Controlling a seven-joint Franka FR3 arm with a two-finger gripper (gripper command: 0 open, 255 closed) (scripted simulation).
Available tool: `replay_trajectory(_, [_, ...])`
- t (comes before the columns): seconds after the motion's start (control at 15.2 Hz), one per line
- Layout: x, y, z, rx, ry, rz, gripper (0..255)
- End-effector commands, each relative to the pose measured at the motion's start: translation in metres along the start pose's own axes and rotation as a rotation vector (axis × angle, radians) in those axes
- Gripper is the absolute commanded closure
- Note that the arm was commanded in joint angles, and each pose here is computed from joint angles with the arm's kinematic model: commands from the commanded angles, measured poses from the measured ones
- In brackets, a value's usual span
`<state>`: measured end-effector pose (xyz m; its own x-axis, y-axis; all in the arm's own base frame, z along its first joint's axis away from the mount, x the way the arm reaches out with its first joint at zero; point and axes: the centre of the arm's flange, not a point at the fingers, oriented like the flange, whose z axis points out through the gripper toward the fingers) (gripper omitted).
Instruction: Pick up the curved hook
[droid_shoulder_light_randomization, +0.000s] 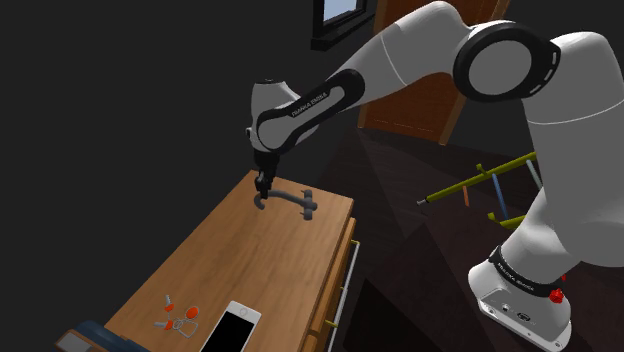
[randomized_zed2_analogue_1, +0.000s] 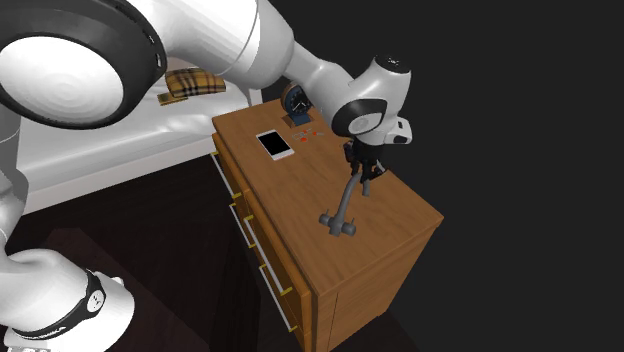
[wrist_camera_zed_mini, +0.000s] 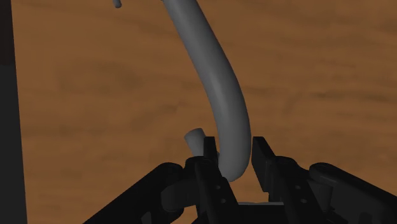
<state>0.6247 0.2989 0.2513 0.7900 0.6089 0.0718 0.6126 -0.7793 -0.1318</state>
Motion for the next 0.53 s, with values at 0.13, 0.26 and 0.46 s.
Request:
replay_trajectory(0.13, [0.001,-0.003,-0.018,0.000,0.000,0.000,255])
replay_trajectory(0.26, [0.001,-0.004,-0.029,0.000,0.000,0.000,255])
replay_trajectory(0.46, [0.003,-0.006,-0.044,0.000,0.000,0.000,255])
